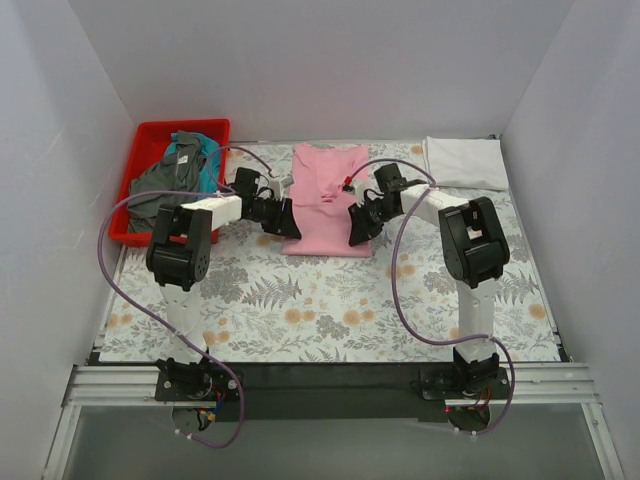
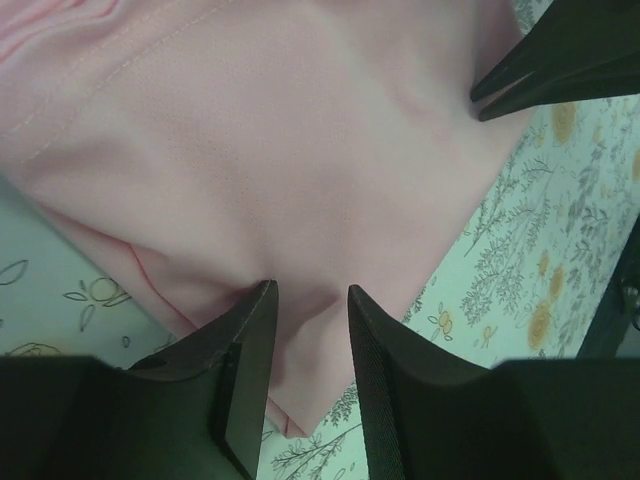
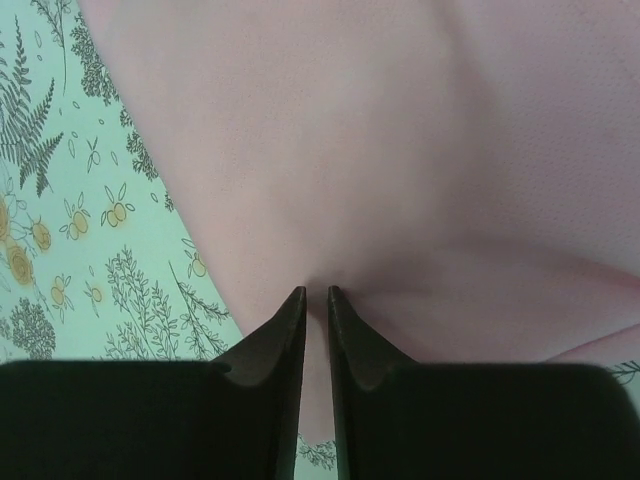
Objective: Fold and stack the t-shirts
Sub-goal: Fold the tshirt
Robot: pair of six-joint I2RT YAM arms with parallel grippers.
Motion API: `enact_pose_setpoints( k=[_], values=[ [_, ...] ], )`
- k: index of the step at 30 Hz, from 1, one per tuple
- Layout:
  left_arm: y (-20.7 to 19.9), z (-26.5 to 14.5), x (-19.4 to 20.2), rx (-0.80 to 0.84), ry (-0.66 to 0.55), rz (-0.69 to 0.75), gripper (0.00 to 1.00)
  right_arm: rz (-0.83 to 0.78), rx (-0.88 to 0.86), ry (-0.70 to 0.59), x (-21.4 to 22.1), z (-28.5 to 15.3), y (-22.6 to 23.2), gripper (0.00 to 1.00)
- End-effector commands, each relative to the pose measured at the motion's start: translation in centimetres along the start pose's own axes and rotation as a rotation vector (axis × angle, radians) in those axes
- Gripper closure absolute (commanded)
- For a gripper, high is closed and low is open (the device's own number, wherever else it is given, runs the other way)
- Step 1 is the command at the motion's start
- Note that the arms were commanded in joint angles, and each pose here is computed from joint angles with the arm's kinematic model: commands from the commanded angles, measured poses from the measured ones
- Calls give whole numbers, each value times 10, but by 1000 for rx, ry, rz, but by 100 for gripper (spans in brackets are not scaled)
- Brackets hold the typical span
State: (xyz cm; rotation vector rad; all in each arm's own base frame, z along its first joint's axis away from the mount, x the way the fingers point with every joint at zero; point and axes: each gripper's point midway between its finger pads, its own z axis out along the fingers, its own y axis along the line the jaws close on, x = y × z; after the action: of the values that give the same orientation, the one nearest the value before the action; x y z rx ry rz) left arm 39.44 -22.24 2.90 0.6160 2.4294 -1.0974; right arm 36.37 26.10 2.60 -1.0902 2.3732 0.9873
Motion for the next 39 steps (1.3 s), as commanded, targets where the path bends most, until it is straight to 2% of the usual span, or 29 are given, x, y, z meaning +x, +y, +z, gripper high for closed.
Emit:
enact_pose_setpoints(
  k=[1,3,4,8,12,16,17,19,22,23,24,26,27,31,34,39],
  values=[
    [-6,1,31,13,60,-103,66,51,27,47,24,-1,0,79],
    [-13,-2,41,24,72,-137,66,78,21,87,49,1,4,79],
    [-17,-2,58,42,97,-172,66,81,14,86,52,-2,10,79],
    [-39,-15,79,81,109,-235,67,120,-24,92,77,-10,34,79],
    [-65,-35,82,118,84,-230,66,120,-86,65,86,-29,69,77],
    [-97,-66,56,149,-14,-48,64,-44,-96,-35,63,-67,100,70],
    [-110,-80,45,150,-68,61,63,-109,-85,-46,62,-73,101,69],
    [-114,-88,48,137,-99,156,61,-214,-26,-64,58,-88,104,65],
    [-119,-98,59,114,-133,379,61,-443,107,-45,63,-97,94,62],
    [-116,-98,64,101,-136,491,60,-498,138,-39,66,-98,91,61],
    [-118,-102,65,80,-154,558,60,-556,162,-24,75,-94,88,59],
    [-106,-94,81,33,-148,651,59,-681,253,-49,64,-92,85,56],
    [-103,-92,83,13,-148,745,59,-736,272,-42,64,-90,83,53],
    [-103,-77,91,-52,-179,1038,56,-850,313,1,70,-71,80,49],
    [-99,-64,102,-77,-156,1135,54,-887,308,28,74,-60,76,49],
    [-91,-49,99,-73,-119,1130,54,-914,284,63,86,-46,72,49]
  ],
)
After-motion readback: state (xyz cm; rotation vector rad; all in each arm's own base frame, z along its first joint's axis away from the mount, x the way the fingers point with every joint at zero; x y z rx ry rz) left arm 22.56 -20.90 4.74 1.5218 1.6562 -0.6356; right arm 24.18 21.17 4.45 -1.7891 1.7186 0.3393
